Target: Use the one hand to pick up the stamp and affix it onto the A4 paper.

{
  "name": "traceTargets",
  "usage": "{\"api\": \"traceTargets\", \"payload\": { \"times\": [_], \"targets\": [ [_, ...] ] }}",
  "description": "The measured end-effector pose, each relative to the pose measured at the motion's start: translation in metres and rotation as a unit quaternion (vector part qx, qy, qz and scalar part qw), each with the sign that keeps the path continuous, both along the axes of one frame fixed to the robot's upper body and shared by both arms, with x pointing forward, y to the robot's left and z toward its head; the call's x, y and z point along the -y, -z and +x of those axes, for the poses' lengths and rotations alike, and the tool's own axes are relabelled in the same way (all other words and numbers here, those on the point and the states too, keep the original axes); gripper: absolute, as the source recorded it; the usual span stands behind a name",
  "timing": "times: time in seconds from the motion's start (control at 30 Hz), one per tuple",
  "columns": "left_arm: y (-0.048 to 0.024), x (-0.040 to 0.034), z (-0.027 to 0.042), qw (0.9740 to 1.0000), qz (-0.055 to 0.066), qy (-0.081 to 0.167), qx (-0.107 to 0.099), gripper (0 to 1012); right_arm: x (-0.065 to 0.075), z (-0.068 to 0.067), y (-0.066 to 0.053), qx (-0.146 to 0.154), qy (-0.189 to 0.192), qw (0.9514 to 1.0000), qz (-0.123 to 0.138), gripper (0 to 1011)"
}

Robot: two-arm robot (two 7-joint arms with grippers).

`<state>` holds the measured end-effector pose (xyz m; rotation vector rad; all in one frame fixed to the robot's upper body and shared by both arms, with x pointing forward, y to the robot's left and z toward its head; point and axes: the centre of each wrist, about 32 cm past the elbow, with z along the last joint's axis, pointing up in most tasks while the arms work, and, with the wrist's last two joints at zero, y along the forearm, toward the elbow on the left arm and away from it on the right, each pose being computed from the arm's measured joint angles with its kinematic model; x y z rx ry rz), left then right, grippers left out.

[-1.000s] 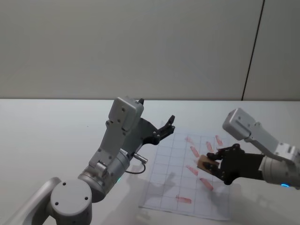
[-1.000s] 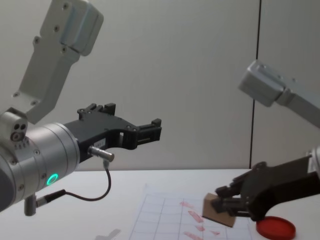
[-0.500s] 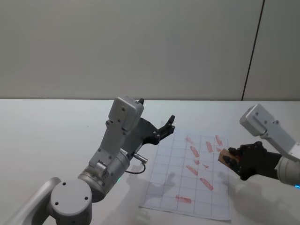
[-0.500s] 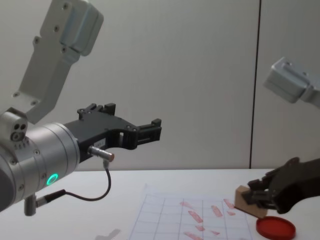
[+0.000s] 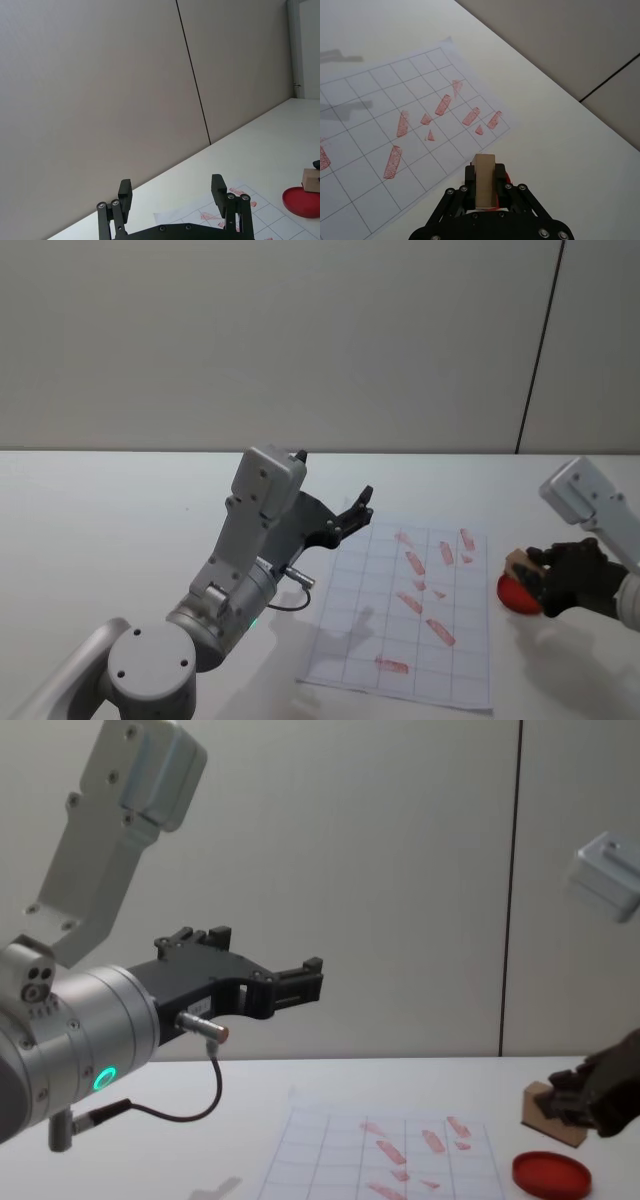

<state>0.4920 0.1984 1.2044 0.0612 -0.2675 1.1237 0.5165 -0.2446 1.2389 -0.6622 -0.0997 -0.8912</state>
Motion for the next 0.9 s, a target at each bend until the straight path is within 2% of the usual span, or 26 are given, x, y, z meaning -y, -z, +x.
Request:
{"api": "traceTargets", "payload": {
  "times": [0.47,0.9],
  "targets": [
    [0.0,0.0,0.0,1.0,0.0,0.0,0.0,1002,0.009,0.001,0.005,0.001,0.045,0.9988,0.019,224],
    [0.0,0.0,0.0,1.0,0.0,0.0,0.0,1002,0.02,0.013,0.01,0.004,0.064,0.9971,0.04,223]
  ]
}}
